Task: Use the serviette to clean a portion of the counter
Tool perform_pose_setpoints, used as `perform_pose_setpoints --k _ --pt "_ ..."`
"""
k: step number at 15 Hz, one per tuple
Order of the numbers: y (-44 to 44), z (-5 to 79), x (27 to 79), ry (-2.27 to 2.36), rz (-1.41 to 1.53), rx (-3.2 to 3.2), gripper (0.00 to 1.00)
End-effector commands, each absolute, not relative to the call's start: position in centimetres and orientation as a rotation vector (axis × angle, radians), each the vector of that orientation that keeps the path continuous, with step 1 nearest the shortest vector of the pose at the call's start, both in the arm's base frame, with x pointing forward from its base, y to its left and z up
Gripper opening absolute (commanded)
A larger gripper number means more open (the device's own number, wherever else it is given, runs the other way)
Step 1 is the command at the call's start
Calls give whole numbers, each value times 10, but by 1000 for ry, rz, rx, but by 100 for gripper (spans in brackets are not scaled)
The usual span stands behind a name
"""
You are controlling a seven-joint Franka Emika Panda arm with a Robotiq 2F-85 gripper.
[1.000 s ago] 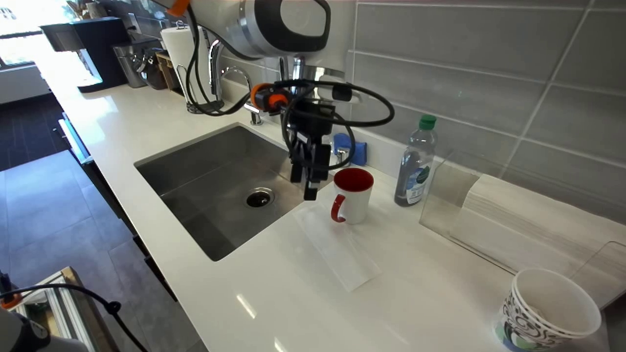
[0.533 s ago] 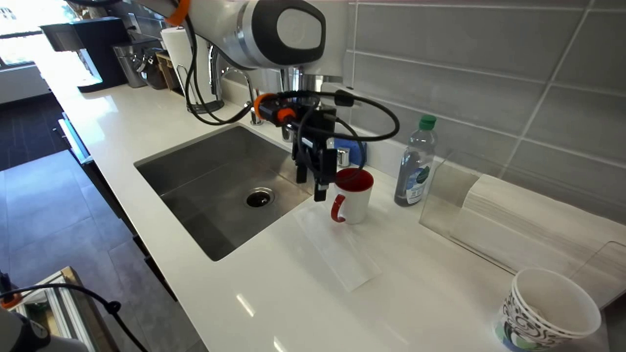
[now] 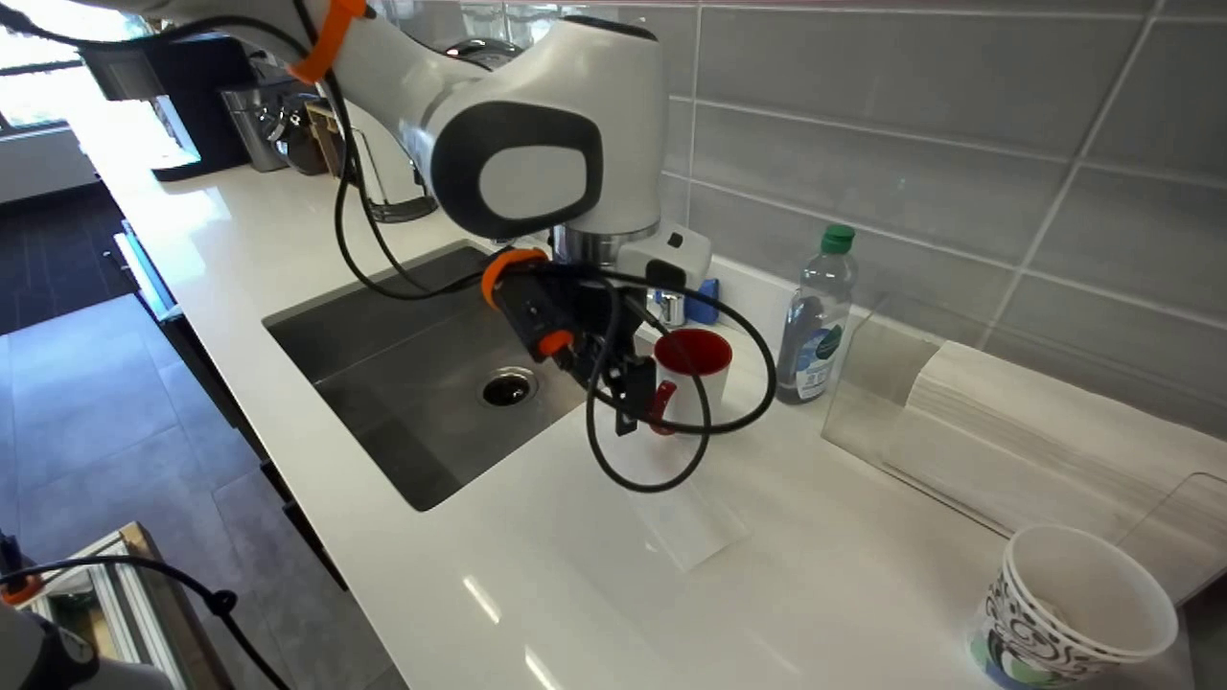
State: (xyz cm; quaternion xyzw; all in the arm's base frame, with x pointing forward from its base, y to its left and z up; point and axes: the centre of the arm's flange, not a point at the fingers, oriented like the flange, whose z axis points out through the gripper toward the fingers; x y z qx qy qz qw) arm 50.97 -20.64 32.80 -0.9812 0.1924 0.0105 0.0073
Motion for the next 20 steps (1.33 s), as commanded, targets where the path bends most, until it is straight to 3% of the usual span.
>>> perform_pose_setpoints --k 1,9,11,13,20 --pt "-216 338 469 561 -150 -3012 100" --pt "-217 294 470 492 -384 -3064 99" --pt "-214 280 472 483 -401 -3056 74" --pt "-211 267 474 457 -461 -3066 65" --pt "-204 241 485 428 -642 -3046 16"
